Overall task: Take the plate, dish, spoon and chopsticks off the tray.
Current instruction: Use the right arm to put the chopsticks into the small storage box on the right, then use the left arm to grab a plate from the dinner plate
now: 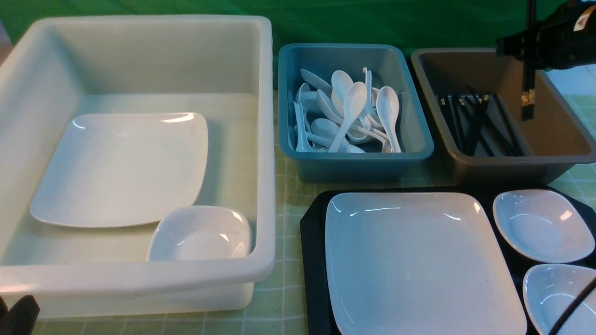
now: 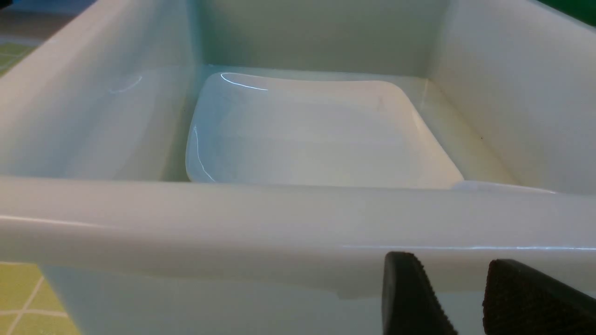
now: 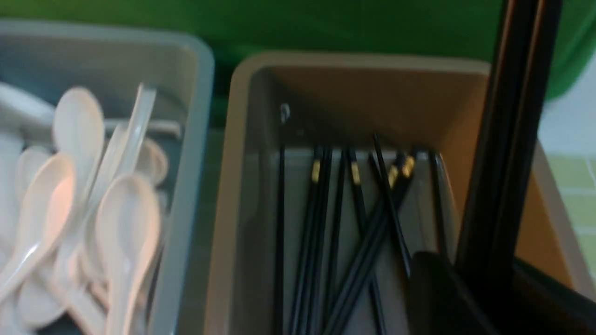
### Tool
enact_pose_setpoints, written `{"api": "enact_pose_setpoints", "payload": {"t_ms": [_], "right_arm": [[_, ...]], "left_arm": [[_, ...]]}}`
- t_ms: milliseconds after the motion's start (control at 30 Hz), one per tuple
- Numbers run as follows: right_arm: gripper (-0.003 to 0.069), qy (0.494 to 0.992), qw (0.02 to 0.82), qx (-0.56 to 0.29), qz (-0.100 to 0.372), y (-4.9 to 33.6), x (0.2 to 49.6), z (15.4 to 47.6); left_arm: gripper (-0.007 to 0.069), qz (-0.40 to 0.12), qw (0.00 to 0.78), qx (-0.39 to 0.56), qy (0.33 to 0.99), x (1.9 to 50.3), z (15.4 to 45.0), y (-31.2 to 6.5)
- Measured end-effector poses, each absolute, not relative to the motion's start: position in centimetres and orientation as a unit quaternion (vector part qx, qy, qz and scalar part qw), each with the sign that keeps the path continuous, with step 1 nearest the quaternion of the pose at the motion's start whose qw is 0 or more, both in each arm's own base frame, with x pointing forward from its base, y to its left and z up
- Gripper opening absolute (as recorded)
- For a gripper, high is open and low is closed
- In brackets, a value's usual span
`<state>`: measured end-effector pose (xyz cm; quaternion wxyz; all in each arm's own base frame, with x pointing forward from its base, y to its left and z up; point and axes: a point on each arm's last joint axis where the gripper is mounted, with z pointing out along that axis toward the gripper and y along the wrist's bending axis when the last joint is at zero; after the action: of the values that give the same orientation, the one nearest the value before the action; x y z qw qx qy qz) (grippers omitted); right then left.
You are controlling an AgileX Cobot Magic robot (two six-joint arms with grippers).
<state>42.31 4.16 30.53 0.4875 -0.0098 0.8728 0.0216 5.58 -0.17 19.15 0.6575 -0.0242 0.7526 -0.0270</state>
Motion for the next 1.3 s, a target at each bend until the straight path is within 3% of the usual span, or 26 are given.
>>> {"api": "enact_pose_setpoints", "payload": {"t_ms": [67, 233, 267, 400, 500, 567, 700, 800, 1067, 1300], "right_arm": [[0.0104, 0.873, 0.487, -0.012, 0.027, 4.4, 44.3, 27.1], [0.0139, 0.887, 0.461, -0.006, 0.031, 4.6, 45.7, 23.2], [0.0181, 0.891, 0.452, -0.002, 0.032, 4.6, 45.9, 22.2], [0.0288, 0.895, 0.445, 0.005, 0.034, 4.6, 45.8, 22.1], [0.0307, 0.894, 0.446, 0.007, 0.032, 4.5, 45.4, 23.3], [0.0292, 0.895, 0.445, 0.008, 0.029, 4.3, 44.8, 24.6], [0.0124, 0.904, 0.428, -0.002, 0.008, 3.8, 41.6, 29.7], [0.0044, 0.913, 0.409, -0.01, -0.005, 3.4, 39.3, 32.2], [0.0, 0.928, 0.372, -0.01, -0.019, 2.0, 28.3, 37.4], [0.0, 0.918, 0.396, -0.004, 0.023, 1.7, 18.9, 36.9]], "left_arm": [[0.0224, -0.027, 0.657, -0.024, 0.753, 5.6, 19.1, -0.2], [0.0224, -0.027, 0.657, -0.024, 0.753, 5.6, 19.1, -0.2], [0.0224, -0.027, 0.657, -0.024, 0.753, 5.6, 19.1, -0.2], [0.0224, -0.027, 0.657, -0.025, 0.753, 5.6, 19.1, -0.2], [0.0224, -0.027, 0.657, -0.025, 0.753, 5.6, 19.1, -0.2], [0.0224, -0.027, 0.657, -0.025, 0.753, 5.6, 19.1, -0.2], [0.0224, -0.027, 0.657, -0.025, 0.753, 5.6, 19.1, -0.2], [0.0224, -0.027, 0.657, -0.025, 0.753, 5.6, 19.1, -0.2], [0.0224, -0.027, 0.657, -0.025, 0.753, 5.6, 19.1, -0.2], [0.0224, -0.027, 0.657, -0.024, 0.753, 5.6, 19.1, -0.2]]}}
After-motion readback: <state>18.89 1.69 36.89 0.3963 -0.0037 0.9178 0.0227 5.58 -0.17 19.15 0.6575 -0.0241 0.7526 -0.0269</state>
